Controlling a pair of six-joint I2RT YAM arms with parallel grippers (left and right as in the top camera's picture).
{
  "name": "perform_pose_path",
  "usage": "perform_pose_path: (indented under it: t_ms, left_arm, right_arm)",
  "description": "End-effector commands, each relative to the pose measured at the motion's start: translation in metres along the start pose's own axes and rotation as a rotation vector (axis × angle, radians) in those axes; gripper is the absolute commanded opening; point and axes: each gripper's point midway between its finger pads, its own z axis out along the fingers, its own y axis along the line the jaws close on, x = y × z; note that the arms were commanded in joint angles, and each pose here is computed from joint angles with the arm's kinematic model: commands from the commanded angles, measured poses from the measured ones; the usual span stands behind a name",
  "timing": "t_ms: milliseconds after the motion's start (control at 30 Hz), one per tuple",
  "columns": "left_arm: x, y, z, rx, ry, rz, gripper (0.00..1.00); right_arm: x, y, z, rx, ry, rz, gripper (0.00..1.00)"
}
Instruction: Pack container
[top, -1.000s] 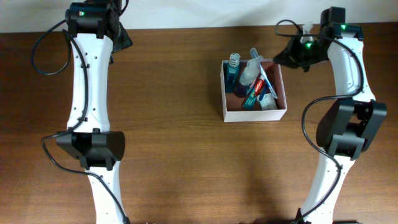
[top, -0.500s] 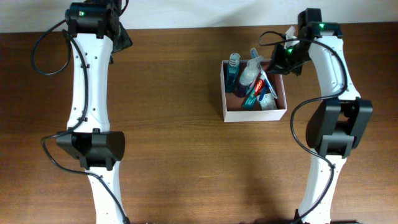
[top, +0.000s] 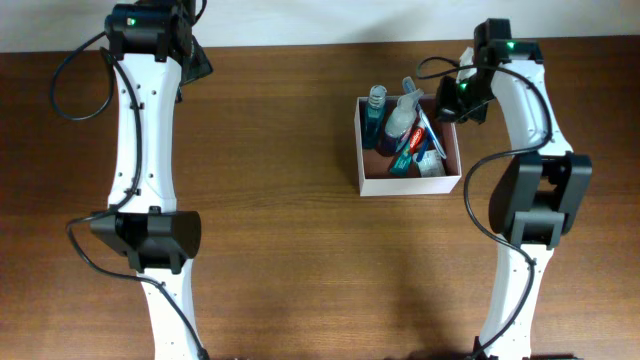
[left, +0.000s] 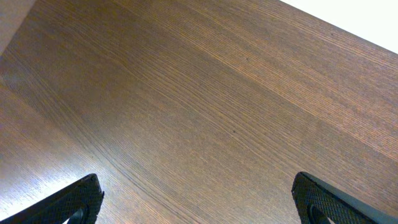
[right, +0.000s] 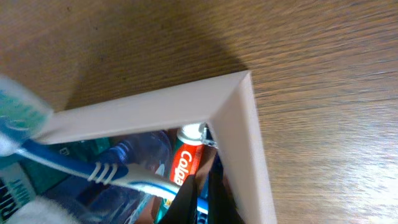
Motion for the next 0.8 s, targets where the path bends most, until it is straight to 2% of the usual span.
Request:
perform_pose_path:
  t_ms: [0,167,400,767]
  left_arm:
    - [0.001,0.002,0.006,-0.02,0.004,-0.008,0.99]
    - [0.001,0.002,0.006,-0.02,0.004,-0.008,0.99]
    - [0.001,0.002,0.006,-0.02,0.004,-0.008,0.99]
    - [0.001,0.002,0.006,-0.02,0.004,-0.008,0.99]
  right_arm:
    - [-0.002,-0.003,0.012,0.025,0.003,-0.017,0.04]
    - [-0.003,0.0,0.013,0.011,0.0,-0.019,0.04]
    - [0.015,-0.002,0.012,0.006,0.076,0.002,0.04]
    - [0.04,0.011,-0.004,-0.112,0.19,0.055,0.04]
